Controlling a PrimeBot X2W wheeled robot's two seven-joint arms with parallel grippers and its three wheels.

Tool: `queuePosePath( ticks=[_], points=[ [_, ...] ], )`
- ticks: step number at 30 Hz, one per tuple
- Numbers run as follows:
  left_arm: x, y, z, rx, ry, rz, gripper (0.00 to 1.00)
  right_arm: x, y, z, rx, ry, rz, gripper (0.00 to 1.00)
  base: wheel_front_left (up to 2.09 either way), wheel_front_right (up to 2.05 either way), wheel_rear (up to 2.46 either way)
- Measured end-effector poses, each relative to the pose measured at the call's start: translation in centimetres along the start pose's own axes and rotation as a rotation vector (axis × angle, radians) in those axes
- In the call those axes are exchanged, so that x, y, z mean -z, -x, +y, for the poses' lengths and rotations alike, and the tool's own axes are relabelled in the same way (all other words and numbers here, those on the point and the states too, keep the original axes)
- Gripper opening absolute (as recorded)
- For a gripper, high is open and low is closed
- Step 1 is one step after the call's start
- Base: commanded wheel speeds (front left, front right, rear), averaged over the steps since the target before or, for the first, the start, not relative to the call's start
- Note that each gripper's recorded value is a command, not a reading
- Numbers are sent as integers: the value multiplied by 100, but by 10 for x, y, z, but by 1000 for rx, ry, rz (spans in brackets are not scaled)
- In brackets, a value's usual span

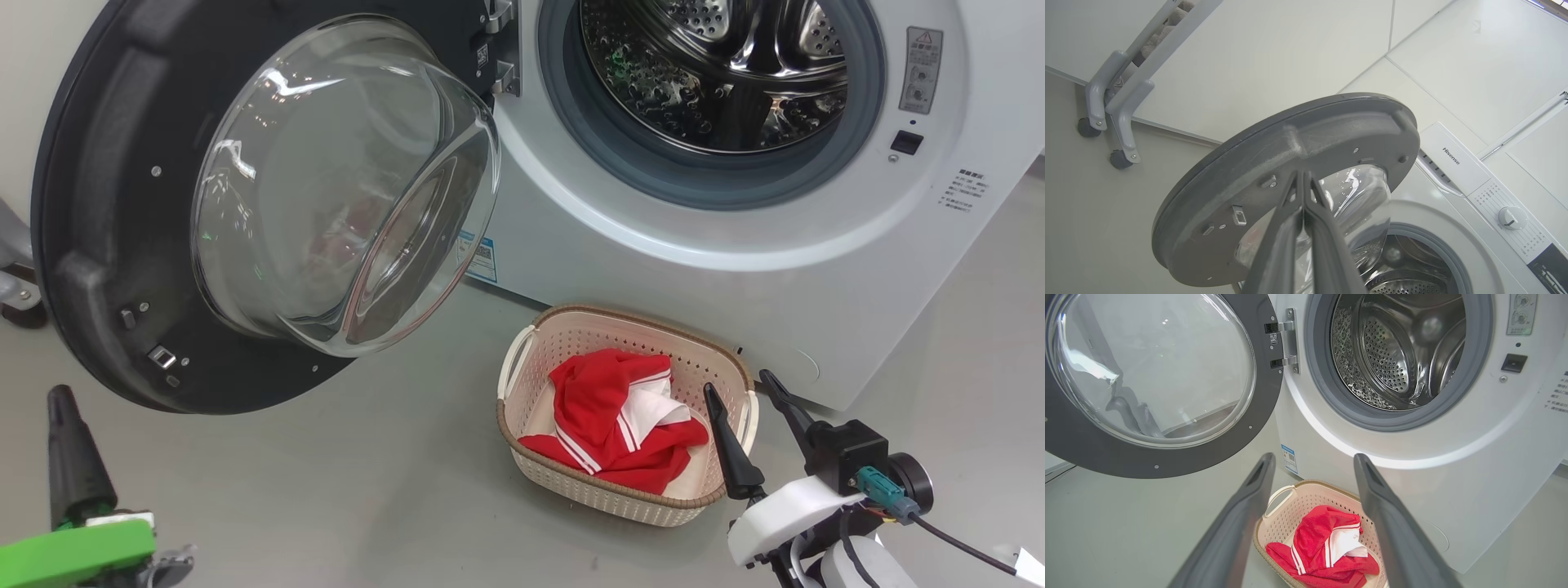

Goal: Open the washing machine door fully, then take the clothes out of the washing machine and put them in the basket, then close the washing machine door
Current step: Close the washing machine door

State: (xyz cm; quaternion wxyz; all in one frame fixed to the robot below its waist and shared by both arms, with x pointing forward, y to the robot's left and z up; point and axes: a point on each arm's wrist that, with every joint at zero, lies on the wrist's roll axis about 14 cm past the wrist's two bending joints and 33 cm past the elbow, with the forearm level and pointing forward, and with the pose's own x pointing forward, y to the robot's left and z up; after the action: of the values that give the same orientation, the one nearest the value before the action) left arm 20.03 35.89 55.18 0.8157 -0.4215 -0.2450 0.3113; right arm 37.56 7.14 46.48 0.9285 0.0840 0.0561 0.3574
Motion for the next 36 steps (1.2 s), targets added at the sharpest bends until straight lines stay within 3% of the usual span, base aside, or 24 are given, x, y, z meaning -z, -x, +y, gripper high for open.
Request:
queuePosePath(
  ticks=[14,24,36],
  points=[
    [-58,-31,4,24,362,-148,0,6,0,-4,8,-6,12,100,0,0,0],
    [-92,-58,46,-80,420,-174,0,9,-2,-13,21,-6,17,100,0,0,0],
    [-71,-83,65,-173,474,-63,0,18,-3,-30,46,-6,34,100,0,0,0]
  ],
)
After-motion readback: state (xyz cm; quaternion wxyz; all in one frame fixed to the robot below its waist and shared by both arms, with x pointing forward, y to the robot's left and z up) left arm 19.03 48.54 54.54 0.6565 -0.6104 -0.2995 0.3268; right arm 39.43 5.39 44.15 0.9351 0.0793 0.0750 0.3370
